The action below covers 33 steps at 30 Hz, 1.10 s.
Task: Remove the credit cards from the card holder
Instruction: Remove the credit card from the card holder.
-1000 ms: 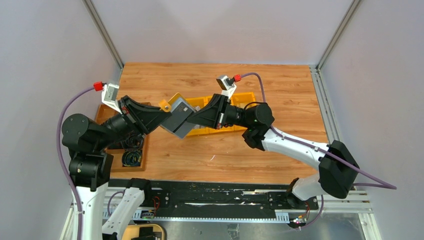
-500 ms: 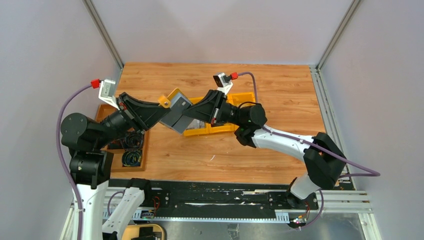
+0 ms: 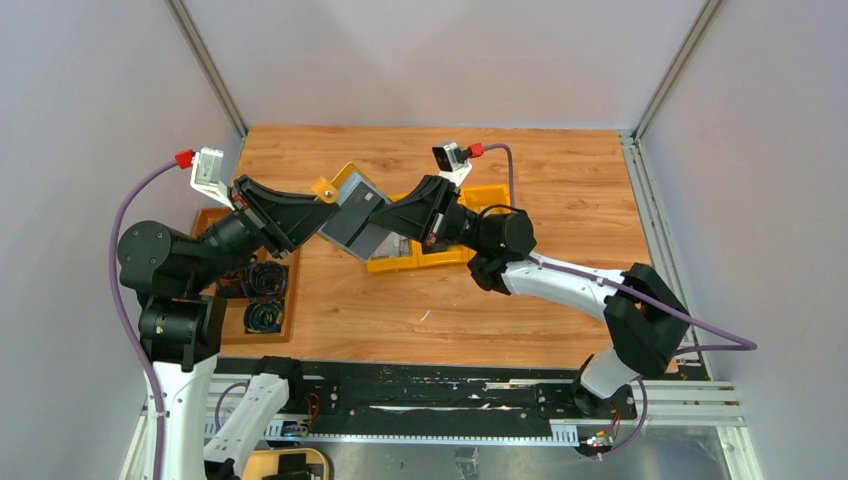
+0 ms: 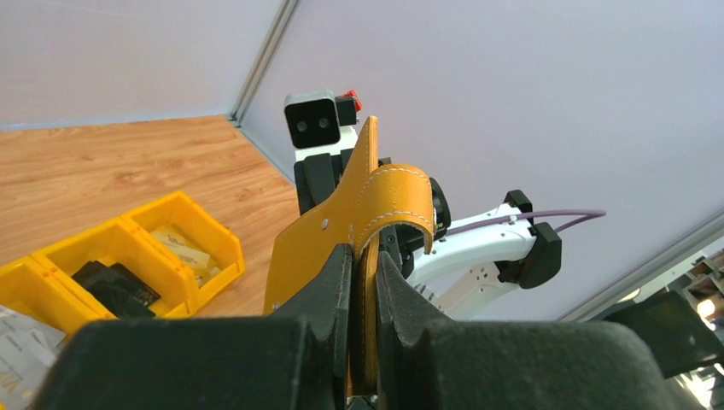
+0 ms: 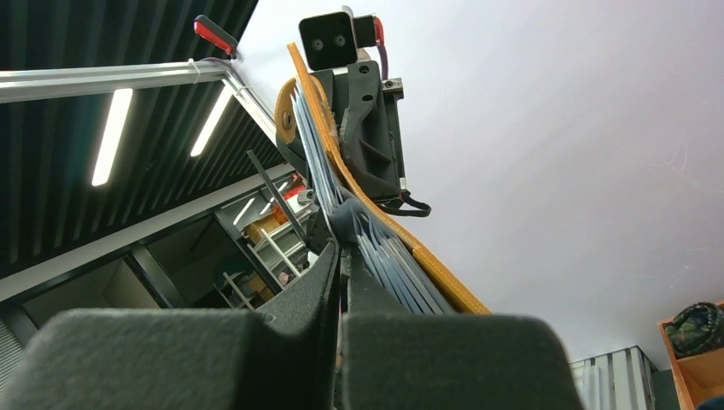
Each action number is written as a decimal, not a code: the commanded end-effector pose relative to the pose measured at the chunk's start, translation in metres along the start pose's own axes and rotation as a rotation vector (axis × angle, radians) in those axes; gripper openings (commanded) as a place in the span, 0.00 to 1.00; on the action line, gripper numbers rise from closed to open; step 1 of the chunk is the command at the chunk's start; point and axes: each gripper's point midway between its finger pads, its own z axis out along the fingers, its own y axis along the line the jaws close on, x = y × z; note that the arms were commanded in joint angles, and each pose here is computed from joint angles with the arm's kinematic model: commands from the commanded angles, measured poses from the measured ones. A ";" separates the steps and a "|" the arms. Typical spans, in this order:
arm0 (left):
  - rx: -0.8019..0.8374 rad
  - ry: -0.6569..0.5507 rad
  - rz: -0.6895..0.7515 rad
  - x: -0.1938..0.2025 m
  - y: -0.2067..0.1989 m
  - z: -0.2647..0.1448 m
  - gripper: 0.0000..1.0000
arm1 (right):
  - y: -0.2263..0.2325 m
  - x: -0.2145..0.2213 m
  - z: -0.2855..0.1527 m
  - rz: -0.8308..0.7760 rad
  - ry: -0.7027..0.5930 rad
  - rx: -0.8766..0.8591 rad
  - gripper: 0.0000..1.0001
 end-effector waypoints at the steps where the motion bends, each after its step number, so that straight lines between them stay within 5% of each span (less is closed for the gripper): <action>1: 0.034 -0.053 0.028 -0.016 -0.017 -0.001 0.00 | 0.019 -0.010 0.000 -0.031 -0.055 -0.072 0.00; 19: 0.030 -0.090 0.122 -0.030 -0.027 -0.005 0.00 | 0.014 -0.008 -0.013 -0.016 -0.056 -0.039 0.00; 33: -0.295 -0.047 0.414 -0.028 0.036 -0.023 0.00 | -0.016 -0.033 -0.074 -0.025 -0.022 0.210 0.00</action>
